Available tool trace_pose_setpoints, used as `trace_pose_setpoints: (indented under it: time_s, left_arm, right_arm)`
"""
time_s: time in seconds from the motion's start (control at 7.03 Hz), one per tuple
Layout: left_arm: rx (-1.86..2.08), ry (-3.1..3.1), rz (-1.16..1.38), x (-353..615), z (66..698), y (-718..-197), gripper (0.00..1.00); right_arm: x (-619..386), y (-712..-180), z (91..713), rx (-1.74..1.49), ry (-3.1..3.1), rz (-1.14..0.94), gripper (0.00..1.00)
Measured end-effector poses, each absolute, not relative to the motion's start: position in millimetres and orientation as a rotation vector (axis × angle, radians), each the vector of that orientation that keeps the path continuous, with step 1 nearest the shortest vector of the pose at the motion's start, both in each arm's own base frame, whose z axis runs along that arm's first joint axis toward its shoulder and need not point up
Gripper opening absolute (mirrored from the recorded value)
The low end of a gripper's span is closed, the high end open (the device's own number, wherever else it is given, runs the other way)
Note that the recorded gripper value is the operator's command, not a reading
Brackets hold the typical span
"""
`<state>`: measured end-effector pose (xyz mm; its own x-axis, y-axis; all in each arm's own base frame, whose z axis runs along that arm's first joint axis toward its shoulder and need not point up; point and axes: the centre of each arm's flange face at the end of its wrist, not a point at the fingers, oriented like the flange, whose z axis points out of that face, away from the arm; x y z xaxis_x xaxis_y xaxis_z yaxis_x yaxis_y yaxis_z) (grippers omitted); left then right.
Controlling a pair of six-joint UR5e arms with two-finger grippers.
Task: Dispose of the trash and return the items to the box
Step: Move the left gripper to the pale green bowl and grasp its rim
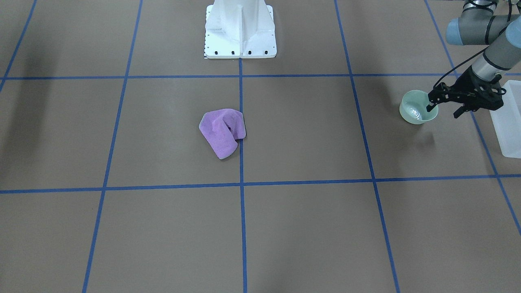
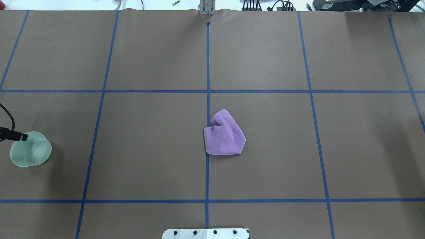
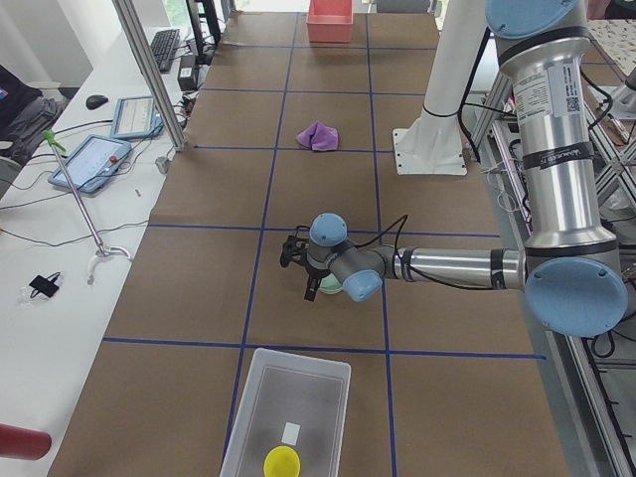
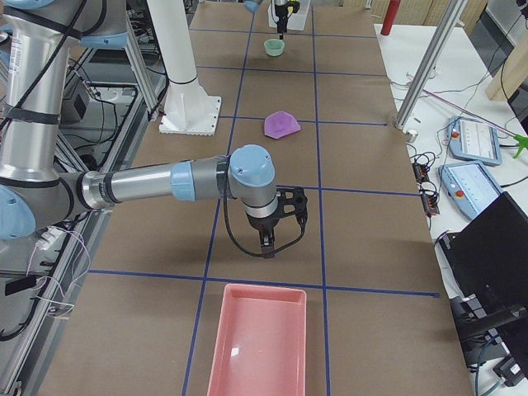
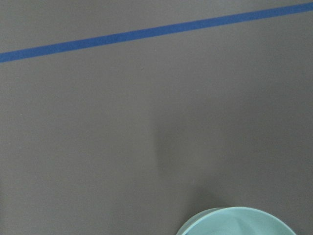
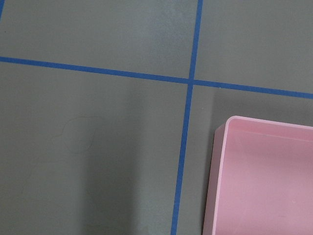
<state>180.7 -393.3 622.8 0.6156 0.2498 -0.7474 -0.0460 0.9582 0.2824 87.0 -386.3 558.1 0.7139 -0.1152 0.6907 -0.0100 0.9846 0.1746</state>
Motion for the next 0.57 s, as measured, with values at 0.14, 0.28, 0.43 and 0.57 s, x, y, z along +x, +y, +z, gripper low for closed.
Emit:
trace_pose_setpoints:
  time_s: [0.14,0.28,0.43,0.57]
  left_arm:
    - [0.258,0.907,0.193,186,637,-388,0.12]
    - [0.271,0.92,0.206,188,647,-384,0.0]
    - [0.279,0.93,0.212,189,650,-383,0.0]
    - [0.287,0.94,0.218,190,646,-382,0.0]
  right_arm:
    - [87,-386,558,0.17,-0.775,-0.058,1.0]
    - [87,-386,559,0.169,-0.775,-0.058,1.0]
    - [87,-386,559,0.169,-0.775,-0.058,1.0]
    - [87,-386,559,0.169,-0.775,-0.058,1.0]
